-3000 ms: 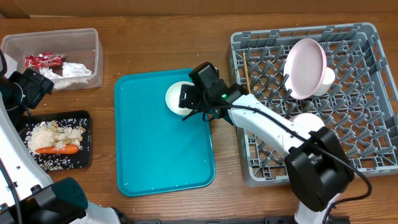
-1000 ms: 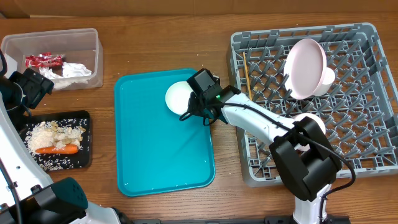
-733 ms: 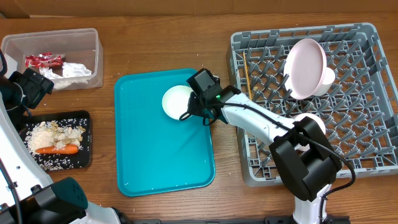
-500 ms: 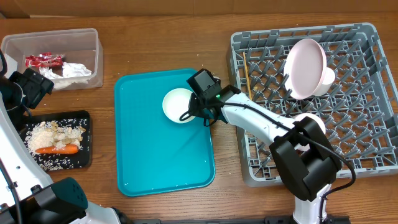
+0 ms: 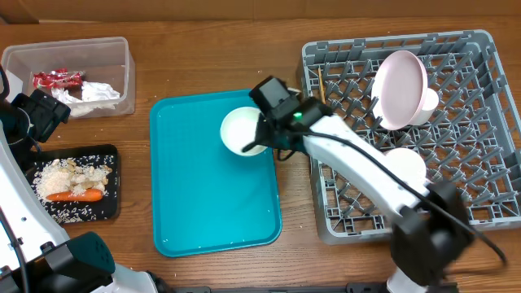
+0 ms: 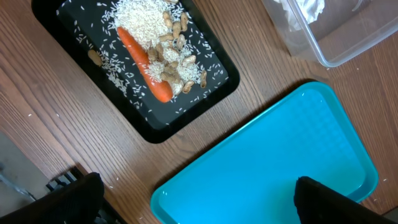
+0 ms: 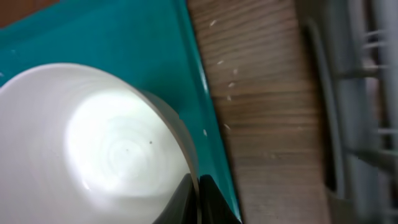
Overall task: Sort waste into correct bins and load items into the dishwasher rack
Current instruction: 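Carry the white bowl into the gray rack and set it down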
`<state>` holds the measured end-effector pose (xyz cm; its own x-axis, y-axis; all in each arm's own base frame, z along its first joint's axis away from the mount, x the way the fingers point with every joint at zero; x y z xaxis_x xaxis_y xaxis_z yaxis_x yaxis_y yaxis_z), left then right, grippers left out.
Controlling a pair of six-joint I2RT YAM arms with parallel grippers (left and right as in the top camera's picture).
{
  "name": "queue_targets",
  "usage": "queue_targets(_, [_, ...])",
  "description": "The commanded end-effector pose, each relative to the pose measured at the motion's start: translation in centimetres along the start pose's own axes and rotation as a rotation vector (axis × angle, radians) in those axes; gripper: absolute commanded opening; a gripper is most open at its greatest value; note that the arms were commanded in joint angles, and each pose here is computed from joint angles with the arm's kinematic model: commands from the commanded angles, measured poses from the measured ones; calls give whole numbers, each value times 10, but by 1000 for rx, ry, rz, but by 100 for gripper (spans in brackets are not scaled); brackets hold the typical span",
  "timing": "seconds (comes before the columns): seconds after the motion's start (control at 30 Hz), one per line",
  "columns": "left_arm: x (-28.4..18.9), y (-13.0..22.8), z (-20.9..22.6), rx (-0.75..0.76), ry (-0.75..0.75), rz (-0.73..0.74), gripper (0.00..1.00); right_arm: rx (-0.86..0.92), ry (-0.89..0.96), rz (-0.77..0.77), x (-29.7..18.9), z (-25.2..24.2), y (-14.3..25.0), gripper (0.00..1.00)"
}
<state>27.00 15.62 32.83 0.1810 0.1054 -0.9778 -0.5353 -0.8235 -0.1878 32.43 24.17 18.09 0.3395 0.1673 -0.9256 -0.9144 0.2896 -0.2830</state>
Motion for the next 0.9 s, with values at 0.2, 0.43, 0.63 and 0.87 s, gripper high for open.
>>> queue_targets(0.2, [2,0,0,-8,-11,6,100,105,188,-347,-155,-81,-7,4])
queue_targets(0.43, [2,0,0,-8,-11,6,100,296,376,-458,-223,-165,29,4])
queue_targets(0.63, [2,0,0,-8,-10,6,100,376,309,-516,-249,-190,36,4])
queue_targets(0.87, [2,0,0,-8,-11,6,100,503,453,-666,-270,-231,23,4])
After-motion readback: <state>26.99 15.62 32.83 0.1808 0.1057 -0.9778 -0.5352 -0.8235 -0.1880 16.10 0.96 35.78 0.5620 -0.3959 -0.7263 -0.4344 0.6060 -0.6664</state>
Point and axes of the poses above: each gripper's point midway between its finger pads, its own x axis out along the fingers, its own z axis along the line the jaws close on, y = z × x, the point moved 6 cm from there along -x, back along the fingers, and after that the axes turned 5 degrees about x, right-handed, at the moved point
